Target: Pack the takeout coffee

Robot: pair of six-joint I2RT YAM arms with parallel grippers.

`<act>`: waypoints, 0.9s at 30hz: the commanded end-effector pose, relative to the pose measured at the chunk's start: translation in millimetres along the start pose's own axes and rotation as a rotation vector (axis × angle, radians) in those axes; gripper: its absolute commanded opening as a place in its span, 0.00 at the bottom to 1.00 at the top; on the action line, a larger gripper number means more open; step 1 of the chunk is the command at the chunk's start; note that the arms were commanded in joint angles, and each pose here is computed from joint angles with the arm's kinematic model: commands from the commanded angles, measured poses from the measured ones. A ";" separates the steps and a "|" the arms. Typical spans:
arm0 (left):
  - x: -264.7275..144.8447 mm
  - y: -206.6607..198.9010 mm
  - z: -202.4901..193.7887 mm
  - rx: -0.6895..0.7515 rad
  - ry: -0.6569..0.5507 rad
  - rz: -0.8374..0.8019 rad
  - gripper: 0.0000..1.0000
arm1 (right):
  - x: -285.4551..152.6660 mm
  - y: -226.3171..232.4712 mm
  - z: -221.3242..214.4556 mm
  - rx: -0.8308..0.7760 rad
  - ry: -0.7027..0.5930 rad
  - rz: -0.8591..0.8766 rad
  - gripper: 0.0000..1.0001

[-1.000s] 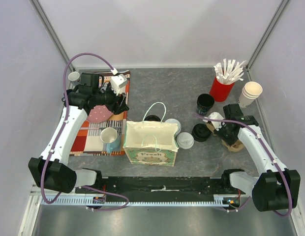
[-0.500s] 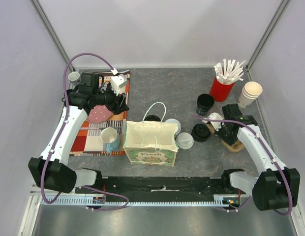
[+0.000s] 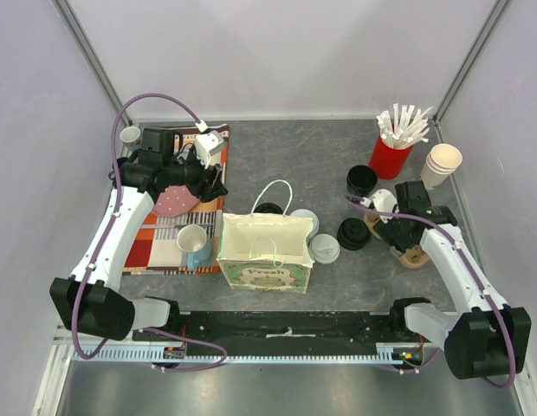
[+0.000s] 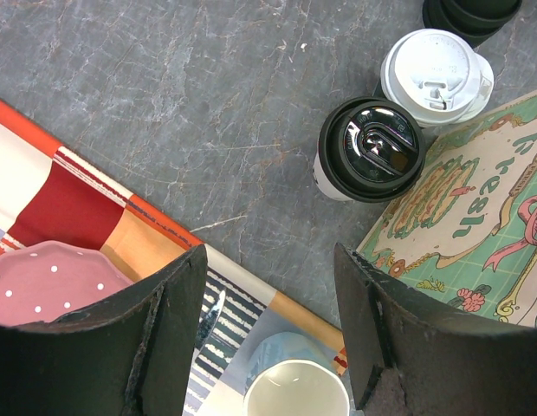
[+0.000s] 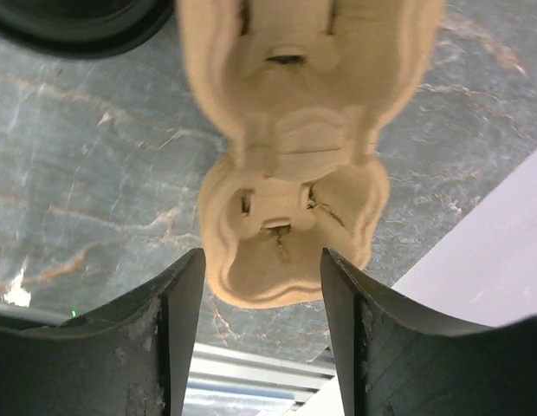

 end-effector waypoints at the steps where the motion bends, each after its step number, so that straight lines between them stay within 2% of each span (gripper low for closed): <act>1: -3.0 -1.4 4.7 0.045 -0.022 -0.015 0.67 | -14.3 -29.3 20.5 0.260 -0.167 -0.200 0.65; 4: -3.8 -1.4 5.0 0.044 -0.023 -0.013 0.67 | -17.0 -46.8 20.2 0.369 -0.177 -0.276 0.68; 7: -4.2 -2.3 5.0 0.046 -0.023 -0.014 0.67 | -8.0 -54.3 12.1 0.321 -0.105 -0.305 0.70; 10: -4.9 -2.9 5.2 0.047 -0.023 -0.016 0.67 | 9.9 -55.0 4.1 0.234 -0.065 -0.210 0.70; 21: -5.1 -1.7 4.6 0.045 -0.011 -0.014 0.67 | 47.4 -73.3 -6.7 0.141 0.017 -0.038 0.69; 24: -6.4 -1.7 6.6 0.049 -0.015 -0.009 0.67 | 55.6 -65.6 -4.0 0.120 -0.012 0.064 0.66; 27: -6.4 -1.1 6.3 0.047 -0.009 -0.003 0.67 | 63.9 -58.7 -11.0 0.100 0.018 0.098 0.61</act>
Point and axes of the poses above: each gripper's point midway between its finger pads, its own x axis out along the fingers, its own y axis along the line the jaws close on, z = x × y, the point moved 9 cm from there along -x, back along the fingers, and after that the axes turned 6 degrees about x, right-handed, at the moved point
